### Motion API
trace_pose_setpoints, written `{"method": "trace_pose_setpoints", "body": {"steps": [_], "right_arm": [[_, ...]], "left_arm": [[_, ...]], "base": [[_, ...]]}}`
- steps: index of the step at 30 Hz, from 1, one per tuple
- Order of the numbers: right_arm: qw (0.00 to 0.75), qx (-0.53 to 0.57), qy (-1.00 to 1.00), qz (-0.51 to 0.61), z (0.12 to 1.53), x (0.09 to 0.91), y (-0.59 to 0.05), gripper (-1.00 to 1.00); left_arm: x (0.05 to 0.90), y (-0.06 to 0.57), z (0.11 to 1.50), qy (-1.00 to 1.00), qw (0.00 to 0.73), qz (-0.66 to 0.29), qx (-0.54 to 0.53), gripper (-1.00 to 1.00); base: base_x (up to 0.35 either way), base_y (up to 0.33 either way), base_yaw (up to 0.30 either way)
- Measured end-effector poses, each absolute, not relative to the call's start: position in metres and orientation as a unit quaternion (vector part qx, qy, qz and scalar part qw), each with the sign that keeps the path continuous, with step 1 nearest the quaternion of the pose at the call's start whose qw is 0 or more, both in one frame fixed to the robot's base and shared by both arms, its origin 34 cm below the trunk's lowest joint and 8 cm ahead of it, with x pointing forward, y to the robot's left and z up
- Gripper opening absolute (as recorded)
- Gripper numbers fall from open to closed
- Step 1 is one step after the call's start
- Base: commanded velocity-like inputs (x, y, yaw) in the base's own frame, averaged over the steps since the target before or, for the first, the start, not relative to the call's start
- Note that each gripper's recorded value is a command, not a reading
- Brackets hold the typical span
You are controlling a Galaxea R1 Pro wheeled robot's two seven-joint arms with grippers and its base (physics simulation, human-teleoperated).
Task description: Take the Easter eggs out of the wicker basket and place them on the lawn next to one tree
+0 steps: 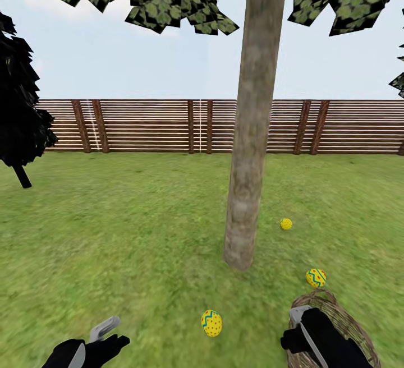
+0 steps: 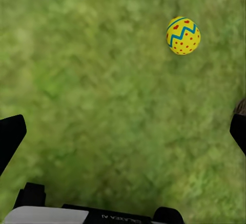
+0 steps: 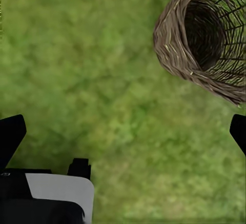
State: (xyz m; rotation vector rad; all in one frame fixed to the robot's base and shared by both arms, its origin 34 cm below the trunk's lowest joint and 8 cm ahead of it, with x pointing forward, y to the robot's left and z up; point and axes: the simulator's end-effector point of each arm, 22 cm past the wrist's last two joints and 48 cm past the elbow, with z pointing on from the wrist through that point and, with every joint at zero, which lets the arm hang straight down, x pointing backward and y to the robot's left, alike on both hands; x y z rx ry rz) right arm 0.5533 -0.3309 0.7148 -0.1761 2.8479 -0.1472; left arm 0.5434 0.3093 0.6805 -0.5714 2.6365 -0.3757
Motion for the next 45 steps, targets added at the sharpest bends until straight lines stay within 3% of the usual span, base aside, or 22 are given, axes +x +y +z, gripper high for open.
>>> {"method": "trace_pose_setpoints", "body": {"steps": [45], "right_arm": [[0.141, -0.061, 0.987, -0.05, 0.763, 0.542, -0.33, 1.0]], "left_arm": [[0.531, 0.309, 0.729, 0.947, 0.206, -0.135, -0.205, 1.0]], "base": [[0.0, 0.0, 0.0]]}}
